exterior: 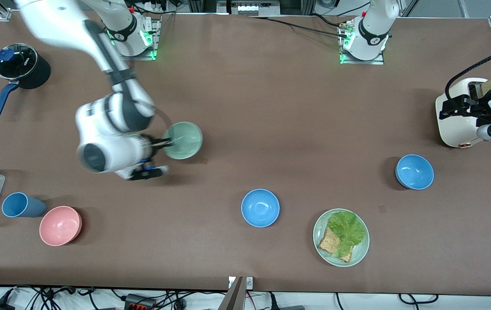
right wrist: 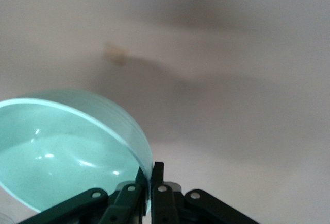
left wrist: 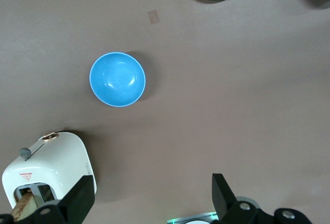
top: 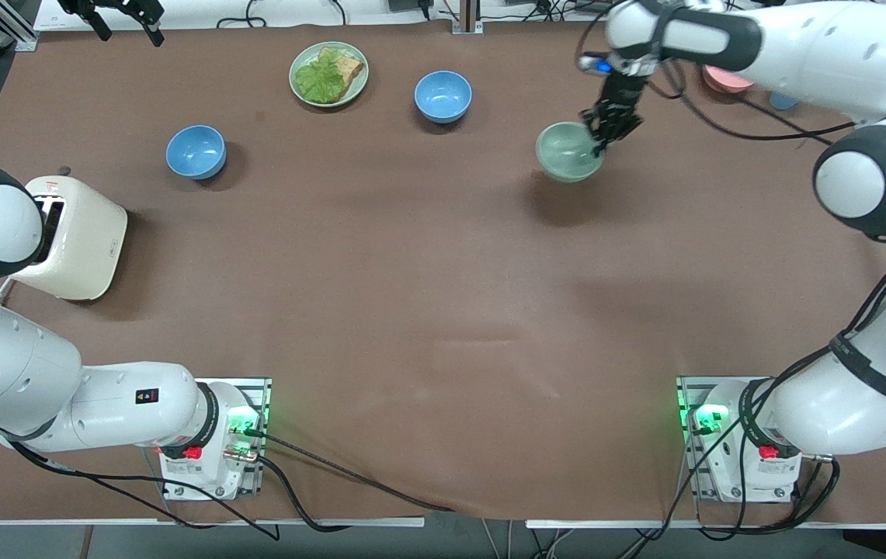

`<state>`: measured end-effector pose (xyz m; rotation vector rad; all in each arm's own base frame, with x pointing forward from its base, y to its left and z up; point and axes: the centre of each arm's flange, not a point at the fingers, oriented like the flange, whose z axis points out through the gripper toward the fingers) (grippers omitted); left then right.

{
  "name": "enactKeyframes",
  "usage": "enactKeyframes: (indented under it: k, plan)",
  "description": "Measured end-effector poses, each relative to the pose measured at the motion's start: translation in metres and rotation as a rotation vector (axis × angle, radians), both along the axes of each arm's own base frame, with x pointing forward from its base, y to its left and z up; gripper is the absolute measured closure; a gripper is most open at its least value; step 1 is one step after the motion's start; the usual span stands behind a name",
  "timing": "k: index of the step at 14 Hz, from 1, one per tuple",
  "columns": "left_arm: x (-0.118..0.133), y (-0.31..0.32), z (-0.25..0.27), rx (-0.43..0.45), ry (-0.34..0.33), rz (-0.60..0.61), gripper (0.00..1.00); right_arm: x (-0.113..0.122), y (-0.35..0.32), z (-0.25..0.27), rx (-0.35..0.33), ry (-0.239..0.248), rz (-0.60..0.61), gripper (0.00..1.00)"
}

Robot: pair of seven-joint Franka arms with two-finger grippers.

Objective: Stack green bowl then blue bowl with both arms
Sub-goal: 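Carry the green bowl with the right gripper toward the table middle, then set down the green bowl while the left gripper reaches the blue bowl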

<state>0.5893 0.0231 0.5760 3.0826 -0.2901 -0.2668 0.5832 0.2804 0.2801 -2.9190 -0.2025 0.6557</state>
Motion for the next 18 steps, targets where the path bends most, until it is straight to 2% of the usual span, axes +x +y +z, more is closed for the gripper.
enactKeyframes:
  k: [2,4,7,10,12,13,15,17,18]
  plan:
    - [0.000,0.000,0.000,0.000,0.000,0.000,0.00,-0.031,0.069,-0.005,-0.042,-0.024,-0.018,0.95]
    - [0.000,0.001,0.000,-0.002,-0.003,-0.011,0.00,-0.057,0.123,-0.015,-0.043,-0.060,-0.052,0.95]
    - [0.004,0.021,-0.012,-0.020,0.012,-0.074,0.00,-0.083,0.171,-0.040,0.000,-0.072,-0.104,0.95]
    - [0.020,0.076,-0.049,-0.052,0.008,-0.135,0.00,-0.107,0.202,-0.071,-0.014,-0.082,-0.139,0.95]
    - [0.031,0.088,-0.078,-0.061,0.022,-0.134,0.00,-0.111,0.205,-0.084,-0.024,-0.076,-0.147,0.95]
    - [0.036,0.088,-0.092,-0.065,0.038,-0.130,0.00,-0.109,0.203,-0.084,-0.033,-0.075,-0.170,0.90]
    - [0.043,0.092,-0.118,-0.068,0.063,-0.098,0.00,-0.098,0.204,-0.071,-0.035,-0.090,-0.232,0.71]
    - [0.053,0.112,-0.150,-0.065,0.043,-0.067,0.00,-0.080,0.205,-0.031,-0.019,-0.114,-0.249,0.51]
    - [0.057,0.131,-0.175,-0.071,0.028,-0.075,0.00,-0.063,0.197,0.003,-0.024,-0.140,-0.254,0.41]
